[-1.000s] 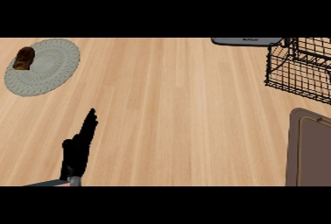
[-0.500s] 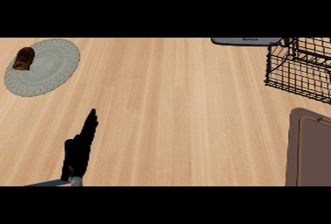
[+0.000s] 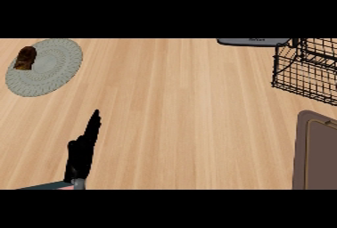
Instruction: Pick the squash from the tray and place it in the tiered basket
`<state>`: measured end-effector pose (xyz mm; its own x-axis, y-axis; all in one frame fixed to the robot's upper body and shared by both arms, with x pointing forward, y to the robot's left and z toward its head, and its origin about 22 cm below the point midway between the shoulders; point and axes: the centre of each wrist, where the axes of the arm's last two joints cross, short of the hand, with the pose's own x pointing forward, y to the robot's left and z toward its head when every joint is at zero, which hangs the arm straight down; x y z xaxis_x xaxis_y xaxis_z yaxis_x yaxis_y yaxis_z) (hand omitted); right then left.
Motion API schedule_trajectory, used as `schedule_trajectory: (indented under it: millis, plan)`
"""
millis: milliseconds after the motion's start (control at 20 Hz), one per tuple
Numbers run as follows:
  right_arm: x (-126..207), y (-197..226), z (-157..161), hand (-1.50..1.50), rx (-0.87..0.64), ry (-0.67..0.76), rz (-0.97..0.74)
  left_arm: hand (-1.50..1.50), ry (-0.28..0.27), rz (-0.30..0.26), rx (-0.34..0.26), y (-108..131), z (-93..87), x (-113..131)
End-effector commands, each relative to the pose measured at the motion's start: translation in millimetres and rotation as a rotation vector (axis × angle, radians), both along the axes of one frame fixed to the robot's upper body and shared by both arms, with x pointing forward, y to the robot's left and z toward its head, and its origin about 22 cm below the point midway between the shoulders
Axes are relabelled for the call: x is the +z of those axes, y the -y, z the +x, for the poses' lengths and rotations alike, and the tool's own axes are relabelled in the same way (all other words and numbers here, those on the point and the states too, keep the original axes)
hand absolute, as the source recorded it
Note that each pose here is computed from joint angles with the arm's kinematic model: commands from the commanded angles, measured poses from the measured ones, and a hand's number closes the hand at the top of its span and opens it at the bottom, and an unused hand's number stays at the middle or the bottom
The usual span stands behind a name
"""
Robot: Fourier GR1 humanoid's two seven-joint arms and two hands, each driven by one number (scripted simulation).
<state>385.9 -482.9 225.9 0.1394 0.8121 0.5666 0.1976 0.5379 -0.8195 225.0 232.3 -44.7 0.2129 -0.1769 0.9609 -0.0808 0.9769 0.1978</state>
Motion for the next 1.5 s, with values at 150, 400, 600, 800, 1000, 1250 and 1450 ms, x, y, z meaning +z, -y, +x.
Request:
schedule_trajectory:
  millis: [150,400,600,800,1000,1250,1450]
  plan:
    - [-22,-8,8,-1.50,0.042,-0.033,0.342,0.00,-0.028,-0.007,0.004,-1,3.7,-6]
    - [-21,-3,5,-1.50,0.032,0.061,0.512,0.00,-0.030,-0.001,0.006,-17,-16.1,-11]
    - [-15,9,-4,-1.50,0.030,0.147,0.617,0.00,-0.030,-0.019,0.000,-5,1.0,-2]
    - [8,37,-27,-1.50,-0.114,0.371,0.626,0.00,-0.045,-0.014,0.010,-3,-11.8,-8]
    - [29,71,-60,-1.50,-0.285,0.440,0.595,0.00,-0.028,-0.004,0.017,-5,-5.1,-4]
    - [33,120,-126,-1.50,-0.385,0.440,0.657,0.00,-0.030,-0.014,0.033,-4,-15.9,-12]
    - [43,140,-161,-1.50,-0.383,0.445,0.678,0.00,-0.028,-0.022,0.010,4,-9.2,-3]
